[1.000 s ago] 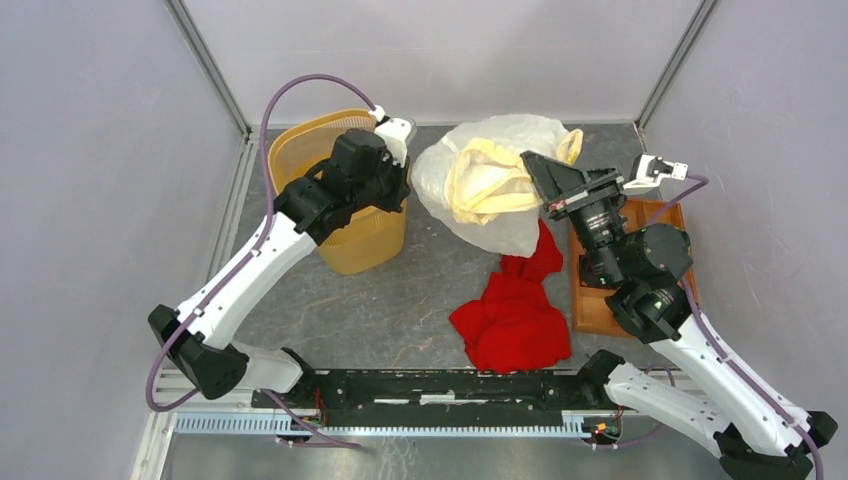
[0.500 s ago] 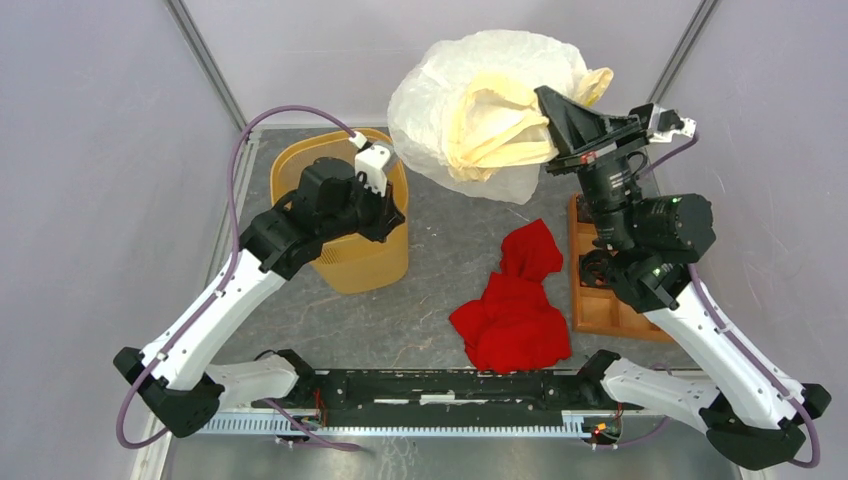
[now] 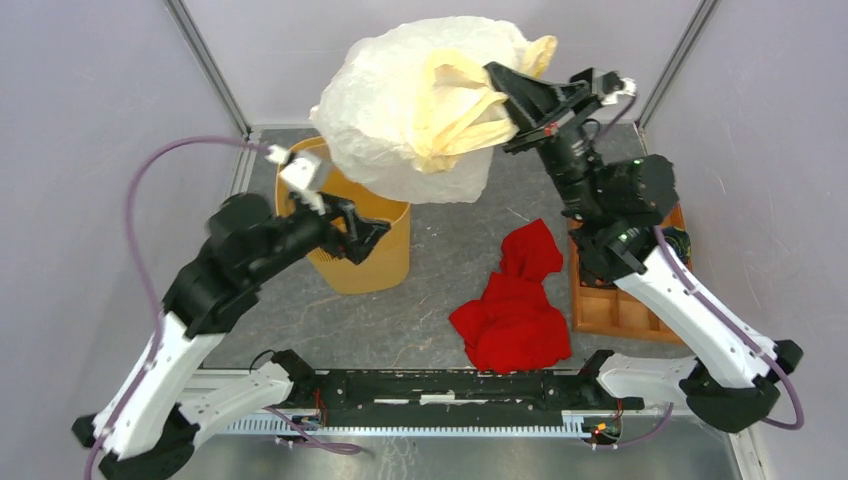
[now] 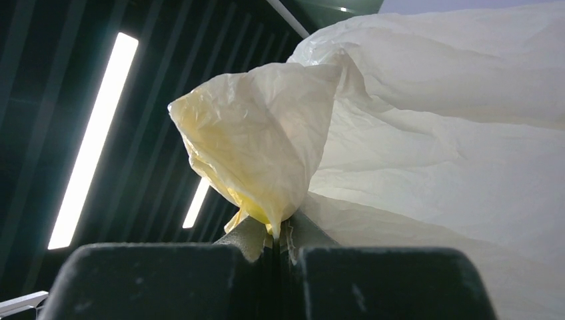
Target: Put the trash bags into the trash bin
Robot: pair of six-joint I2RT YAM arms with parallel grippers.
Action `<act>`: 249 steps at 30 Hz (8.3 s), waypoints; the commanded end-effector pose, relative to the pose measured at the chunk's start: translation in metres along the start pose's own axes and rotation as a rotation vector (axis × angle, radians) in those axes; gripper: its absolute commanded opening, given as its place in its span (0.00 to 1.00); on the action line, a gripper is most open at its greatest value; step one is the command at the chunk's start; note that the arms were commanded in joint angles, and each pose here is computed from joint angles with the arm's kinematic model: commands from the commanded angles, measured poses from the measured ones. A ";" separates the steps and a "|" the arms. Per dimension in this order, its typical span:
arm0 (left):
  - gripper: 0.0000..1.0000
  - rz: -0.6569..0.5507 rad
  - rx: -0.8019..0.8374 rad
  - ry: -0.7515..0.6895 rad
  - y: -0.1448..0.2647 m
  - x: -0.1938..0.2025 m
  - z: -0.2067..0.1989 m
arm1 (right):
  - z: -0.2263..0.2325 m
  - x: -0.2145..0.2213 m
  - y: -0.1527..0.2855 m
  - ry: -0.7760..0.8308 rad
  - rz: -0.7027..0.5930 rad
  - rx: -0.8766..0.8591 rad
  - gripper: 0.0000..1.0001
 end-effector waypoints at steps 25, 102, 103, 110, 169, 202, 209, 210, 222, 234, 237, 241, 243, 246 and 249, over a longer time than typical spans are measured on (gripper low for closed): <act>0.90 -0.161 -0.595 0.284 0.052 -0.018 0.061 | -0.113 -0.001 -0.034 0.055 -0.312 0.352 0.00; 0.02 -0.549 -0.510 0.489 0.060 0.012 0.068 | -0.232 -0.004 0.061 1.662 1.103 0.108 0.98; 0.02 -0.550 -0.513 0.489 0.059 0.013 0.069 | -0.233 -0.002 0.059 1.676 1.106 0.090 0.98; 0.02 -0.499 -0.571 0.461 0.056 0.017 0.076 | -0.231 0.014 0.041 1.722 1.150 -0.079 0.93; 0.02 -0.306 -0.837 0.750 0.102 0.087 0.077 | -0.213 -0.051 0.087 1.125 0.332 0.473 0.25; 0.03 -0.228 -0.848 0.637 0.090 0.089 0.082 | -0.266 0.053 0.017 1.903 0.446 0.572 0.69; 0.18 -0.181 -0.841 0.629 0.093 0.092 0.079 | -0.268 0.025 -0.016 1.556 0.326 0.524 0.00; 0.25 -0.165 -0.832 0.612 0.094 0.090 0.078 | -0.268 0.021 -0.017 1.512 0.355 0.499 0.00; 1.00 0.120 -0.793 0.294 0.073 -0.004 0.094 | -0.254 0.020 -0.006 1.477 0.564 0.392 0.00; 0.86 0.093 -0.951 0.126 0.033 -0.050 0.136 | -0.254 0.010 -0.015 1.452 0.570 0.407 0.00; 0.75 0.106 -1.008 0.091 0.034 -0.051 0.144 | -0.257 0.004 -0.017 1.438 0.574 0.409 0.00; 0.66 0.099 -0.987 0.062 0.030 -0.057 0.145 | -0.261 0.000 -0.018 1.425 0.587 0.411 0.00; 0.68 0.120 -0.953 0.049 0.022 -0.058 0.145 | -0.263 -0.002 -0.020 1.421 0.594 0.413 0.00; 0.74 0.166 -0.903 0.058 0.009 -0.057 0.146 | -0.263 -0.007 -0.022 1.409 0.589 0.412 0.00; 0.57 0.171 -0.917 0.065 0.005 -0.054 0.154 | -0.265 -0.013 -0.025 1.376 0.586 0.414 0.00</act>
Point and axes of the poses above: each gripper's point midway between its finger pads, its own y axis back along the fingers, its own z axis along the line the jaws close on, x = y × z, the point moved 5 cm from there along y, back along the fingers, and after that the axes turned 13 degrees about -y, right-handed, at the moved point
